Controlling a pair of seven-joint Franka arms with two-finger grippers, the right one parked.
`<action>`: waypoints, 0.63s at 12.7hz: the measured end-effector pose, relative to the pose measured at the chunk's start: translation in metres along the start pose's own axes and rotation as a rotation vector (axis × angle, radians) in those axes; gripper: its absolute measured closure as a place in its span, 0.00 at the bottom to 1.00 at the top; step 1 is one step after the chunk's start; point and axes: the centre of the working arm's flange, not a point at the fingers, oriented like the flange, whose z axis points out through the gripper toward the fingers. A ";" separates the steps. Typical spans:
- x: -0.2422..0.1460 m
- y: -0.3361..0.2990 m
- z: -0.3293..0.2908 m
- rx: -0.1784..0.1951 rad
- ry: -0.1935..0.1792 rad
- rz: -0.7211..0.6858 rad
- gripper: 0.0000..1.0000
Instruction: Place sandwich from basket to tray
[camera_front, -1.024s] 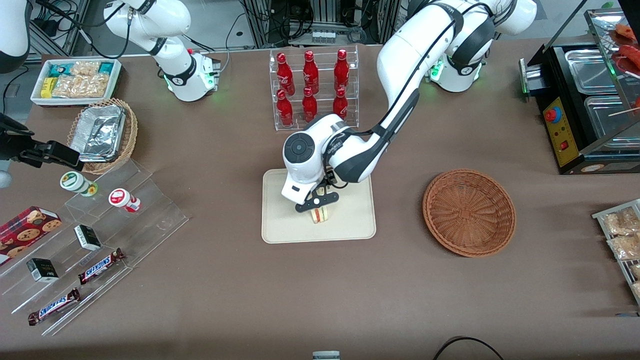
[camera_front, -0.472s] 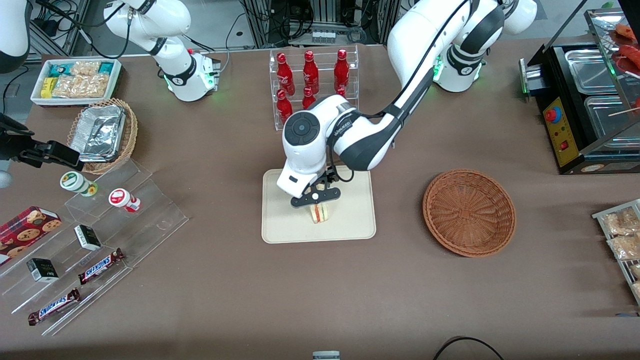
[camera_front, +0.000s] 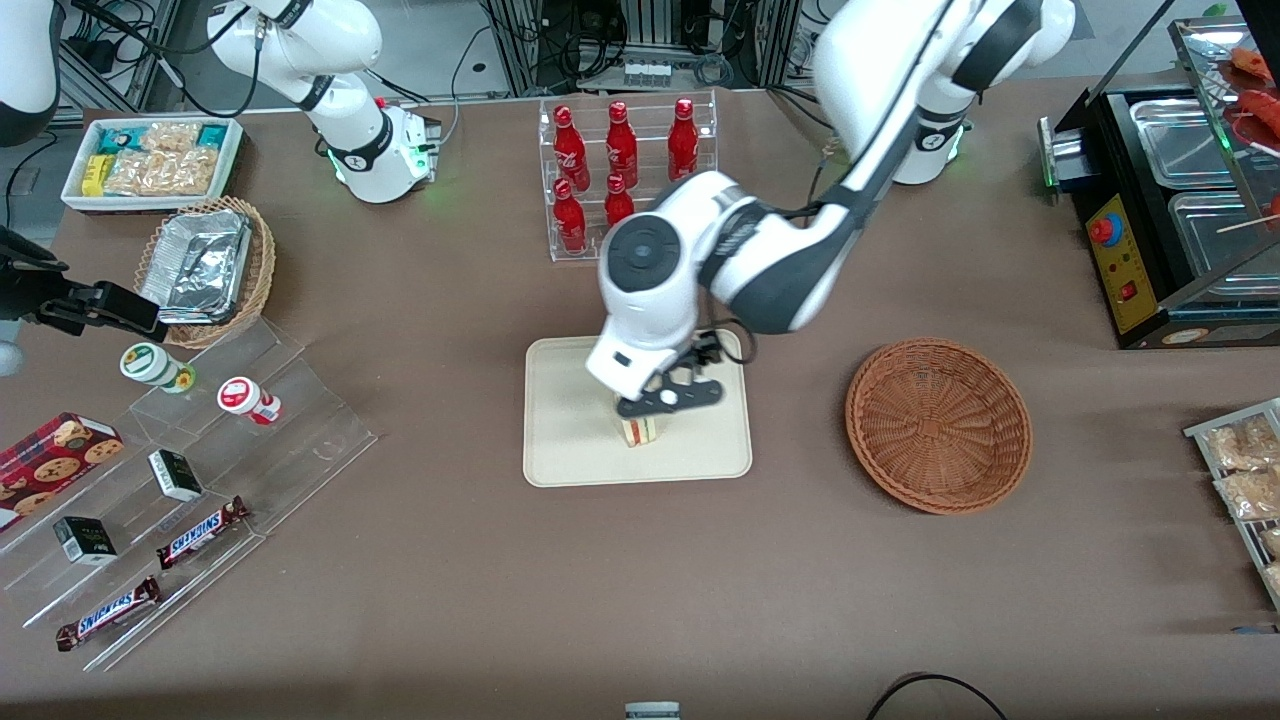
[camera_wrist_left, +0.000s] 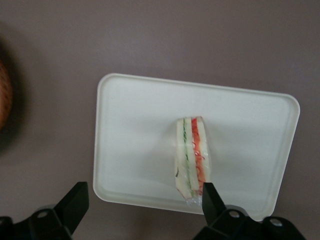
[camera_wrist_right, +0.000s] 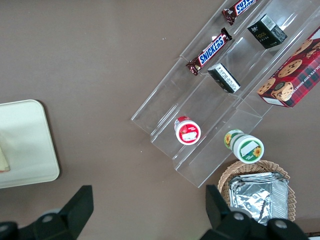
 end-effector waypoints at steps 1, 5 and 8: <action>0.013 -0.016 -0.008 0.002 0.001 0.001 0.00; 0.052 -0.100 -0.024 0.020 -0.030 0.094 0.00; 0.068 -0.187 -0.046 0.024 -0.060 0.174 0.00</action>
